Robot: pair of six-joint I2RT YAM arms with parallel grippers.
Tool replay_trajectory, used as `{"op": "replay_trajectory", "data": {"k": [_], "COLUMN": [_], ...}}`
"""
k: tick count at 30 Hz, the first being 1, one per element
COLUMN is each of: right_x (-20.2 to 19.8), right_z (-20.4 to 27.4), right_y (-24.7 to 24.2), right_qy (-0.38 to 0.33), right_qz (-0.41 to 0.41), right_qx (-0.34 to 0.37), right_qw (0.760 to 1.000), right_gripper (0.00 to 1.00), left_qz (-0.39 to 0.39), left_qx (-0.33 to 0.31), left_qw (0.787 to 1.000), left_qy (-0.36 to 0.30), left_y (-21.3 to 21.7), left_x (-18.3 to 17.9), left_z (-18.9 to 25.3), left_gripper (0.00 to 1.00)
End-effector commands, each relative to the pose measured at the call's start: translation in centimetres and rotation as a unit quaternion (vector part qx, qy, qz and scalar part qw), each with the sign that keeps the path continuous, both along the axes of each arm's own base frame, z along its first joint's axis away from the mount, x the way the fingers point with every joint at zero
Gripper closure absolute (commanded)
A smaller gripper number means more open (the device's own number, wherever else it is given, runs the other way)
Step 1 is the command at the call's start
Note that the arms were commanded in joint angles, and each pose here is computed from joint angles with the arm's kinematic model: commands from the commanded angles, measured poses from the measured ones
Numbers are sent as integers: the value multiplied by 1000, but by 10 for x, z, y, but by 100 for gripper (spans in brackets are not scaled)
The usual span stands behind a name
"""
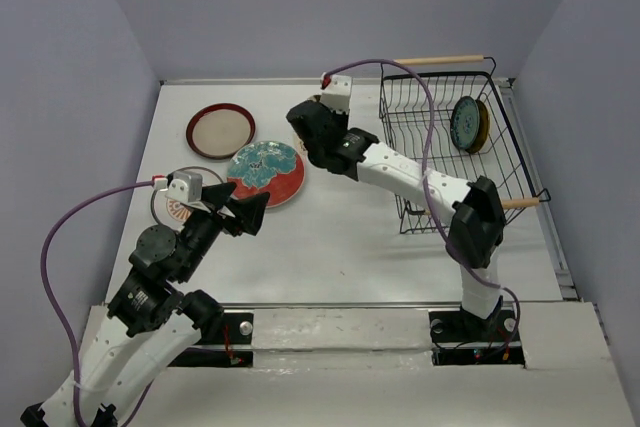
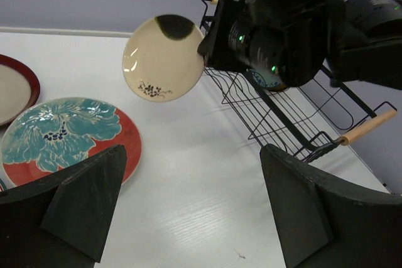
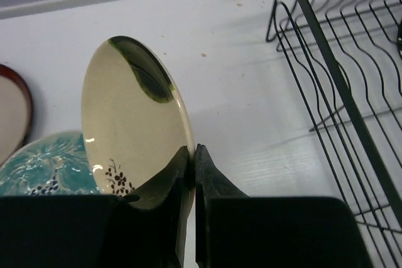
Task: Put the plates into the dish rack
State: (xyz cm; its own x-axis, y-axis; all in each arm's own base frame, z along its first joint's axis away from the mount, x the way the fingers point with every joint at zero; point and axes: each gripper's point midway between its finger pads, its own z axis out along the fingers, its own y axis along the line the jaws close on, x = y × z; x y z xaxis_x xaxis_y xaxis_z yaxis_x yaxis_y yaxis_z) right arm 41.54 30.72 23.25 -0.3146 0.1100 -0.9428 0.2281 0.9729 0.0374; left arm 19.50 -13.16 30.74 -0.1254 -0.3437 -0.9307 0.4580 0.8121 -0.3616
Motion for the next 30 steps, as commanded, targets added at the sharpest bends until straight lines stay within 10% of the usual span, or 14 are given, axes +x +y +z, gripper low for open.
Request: {"op": "replay_trajectory", "data": {"k": [1,12,30], "right_x": [10,24,75], "right_z": [149,211,44], "right_y": [-7,-183,-297], "right_qy": [-120,-102,104], "right_qz": [72,-24,-71], "right_qx": [4,-199,-309], "right_qw": [990,974,943], "right_gripper": [93,93,93], "left_qz": [7,0,1], "left_qx": [-3,-2,20], "left_qw": [1000,1000,1000], "left_qy": [-14,-14,15], "left_y": [1,-2,-9], "left_x": [4,3,14], "left_z": [8,7,-9], "left_gripper": [1,1,1]}}
